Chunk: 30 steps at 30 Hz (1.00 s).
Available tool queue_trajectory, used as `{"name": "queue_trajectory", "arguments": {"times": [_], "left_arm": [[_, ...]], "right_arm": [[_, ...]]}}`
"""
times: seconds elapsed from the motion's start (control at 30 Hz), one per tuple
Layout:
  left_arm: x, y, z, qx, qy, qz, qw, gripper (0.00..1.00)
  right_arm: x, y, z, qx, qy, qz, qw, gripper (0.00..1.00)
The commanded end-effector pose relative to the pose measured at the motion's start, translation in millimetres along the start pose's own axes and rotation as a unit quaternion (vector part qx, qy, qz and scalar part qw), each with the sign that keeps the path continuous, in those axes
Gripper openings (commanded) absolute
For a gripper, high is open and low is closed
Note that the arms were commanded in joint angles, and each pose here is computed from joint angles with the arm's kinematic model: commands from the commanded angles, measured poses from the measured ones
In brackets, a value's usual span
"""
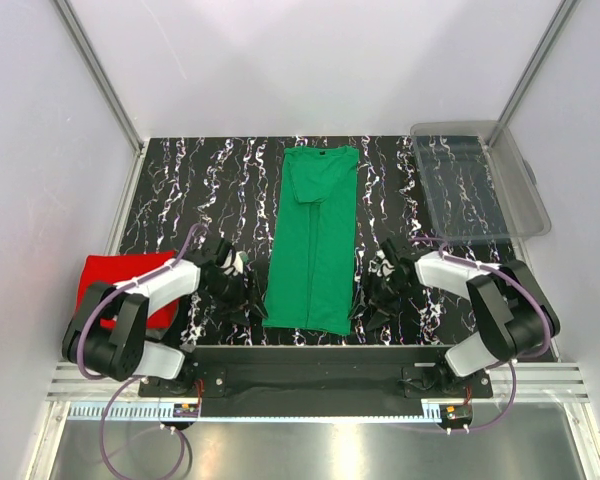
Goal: Fold and stack the t-shirts
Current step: Fold the tshirt
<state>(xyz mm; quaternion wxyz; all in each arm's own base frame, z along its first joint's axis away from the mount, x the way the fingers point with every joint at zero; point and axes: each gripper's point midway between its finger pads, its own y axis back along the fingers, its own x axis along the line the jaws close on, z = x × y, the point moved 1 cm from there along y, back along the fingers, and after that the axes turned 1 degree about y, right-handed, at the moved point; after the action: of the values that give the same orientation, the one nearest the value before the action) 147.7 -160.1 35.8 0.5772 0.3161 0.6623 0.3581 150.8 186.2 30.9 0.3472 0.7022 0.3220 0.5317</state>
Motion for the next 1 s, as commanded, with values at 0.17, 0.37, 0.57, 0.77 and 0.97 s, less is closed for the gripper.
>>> {"name": "queue_trajectory", "arguments": {"times": [0.17,0.37,0.57,0.77,0.97], "left_arm": [[0,-12,8,-0.001,-0.004,-0.012,1.000,0.50],[-2,-13,9,0.002,-0.004,-0.020,1.000,0.49],[-4,-14,10,-0.001,-0.008,-0.025,1.000,0.49],[-8,-15,9,0.001,-0.016,-0.033,0.999,0.47],[-14,-17,6,0.007,-0.042,-0.038,0.998,0.39]], "right_arm": [[13,-14,3,0.017,0.011,0.012,1.000,0.63],[17,-20,0,0.027,0.018,0.016,0.999,0.59],[29,-28,-7,0.038,0.041,0.019,0.998,0.55],[32,-33,-9,0.045,0.039,0.022,0.998,0.52],[33,-33,-10,0.046,0.042,0.027,0.998,0.45]]}}
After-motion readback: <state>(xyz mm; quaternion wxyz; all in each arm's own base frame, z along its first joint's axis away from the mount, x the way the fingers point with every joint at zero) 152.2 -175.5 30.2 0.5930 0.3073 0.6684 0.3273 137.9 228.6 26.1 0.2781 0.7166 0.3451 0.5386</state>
